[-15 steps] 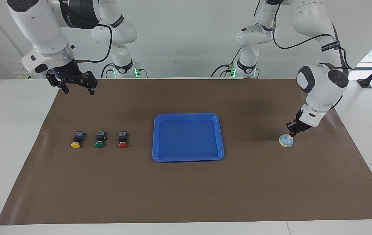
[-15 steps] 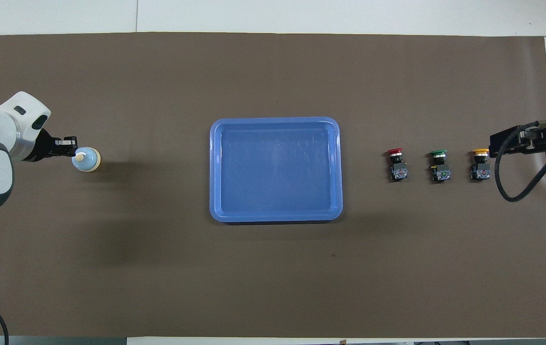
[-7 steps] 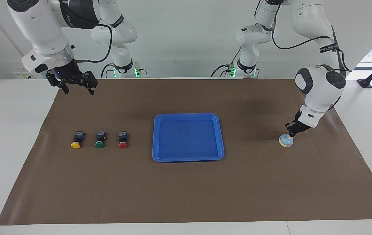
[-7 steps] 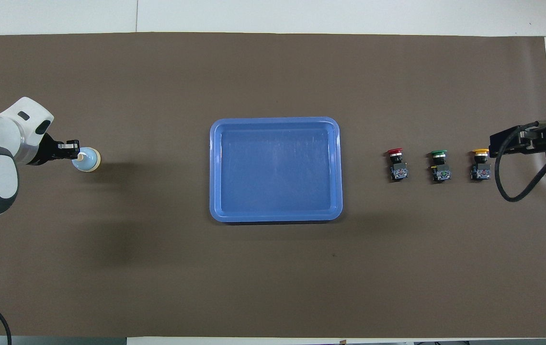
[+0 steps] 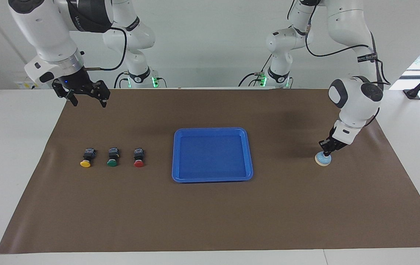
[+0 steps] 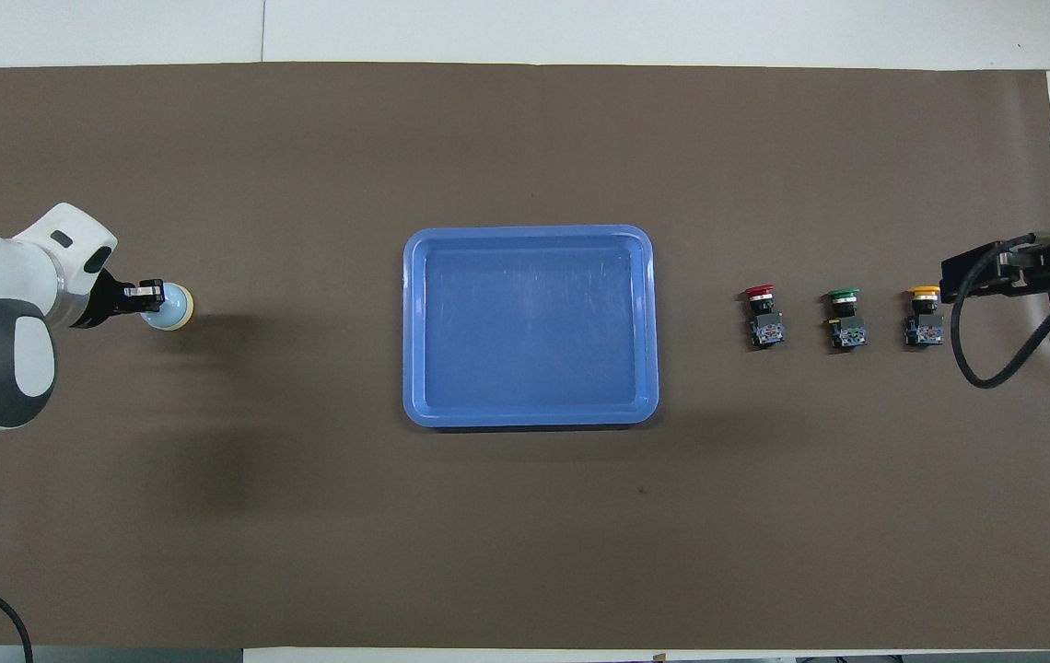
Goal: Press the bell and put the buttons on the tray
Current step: 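Press down on the call bell with the left gripper, then lift the left gripper back from the bell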
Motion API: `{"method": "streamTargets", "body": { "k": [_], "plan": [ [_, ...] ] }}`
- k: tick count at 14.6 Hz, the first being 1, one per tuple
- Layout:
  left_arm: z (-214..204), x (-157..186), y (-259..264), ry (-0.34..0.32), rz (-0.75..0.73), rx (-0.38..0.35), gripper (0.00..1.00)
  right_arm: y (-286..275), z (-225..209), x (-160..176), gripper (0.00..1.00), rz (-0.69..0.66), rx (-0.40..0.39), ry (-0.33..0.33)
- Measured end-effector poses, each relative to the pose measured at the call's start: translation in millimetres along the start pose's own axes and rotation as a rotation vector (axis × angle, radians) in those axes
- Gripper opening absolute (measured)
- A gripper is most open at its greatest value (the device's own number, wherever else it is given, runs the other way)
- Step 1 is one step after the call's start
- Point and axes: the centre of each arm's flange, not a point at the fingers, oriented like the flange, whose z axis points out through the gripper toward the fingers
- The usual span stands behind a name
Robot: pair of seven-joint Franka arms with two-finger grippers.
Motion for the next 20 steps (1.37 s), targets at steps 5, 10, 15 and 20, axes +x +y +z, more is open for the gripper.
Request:
{"method": "streamTargets", "body": {
  "k": [5, 10, 15, 20],
  "plan": [
    [-21.9, 14.8, -14.4, -0.063, -0.01, 0.002, 0.01, 2.0, 0.1, 0.1, 1.0, 0.004, 0.0, 0.0],
    [-126.2, 37.1, -0.7, -0.106, 0.013, 0.008, 0.53, 22.9, 3.5, 9.5, 1.0, 0.005, 0.003, 0.068],
    [-206.2, 2.9, 6.9, -0.12, 0.018, 0.036, 0.99, 62.3, 58.8, 26.6, 1.0, 0.057, 0.022, 0.043],
    [-233.3, -22.1, 10.1, -0.174, 0.017, 0.05, 1.0, 93.3, 128.4, 54.0, 1.0, 0.041, 0.029, -0.014]
  ]
}}
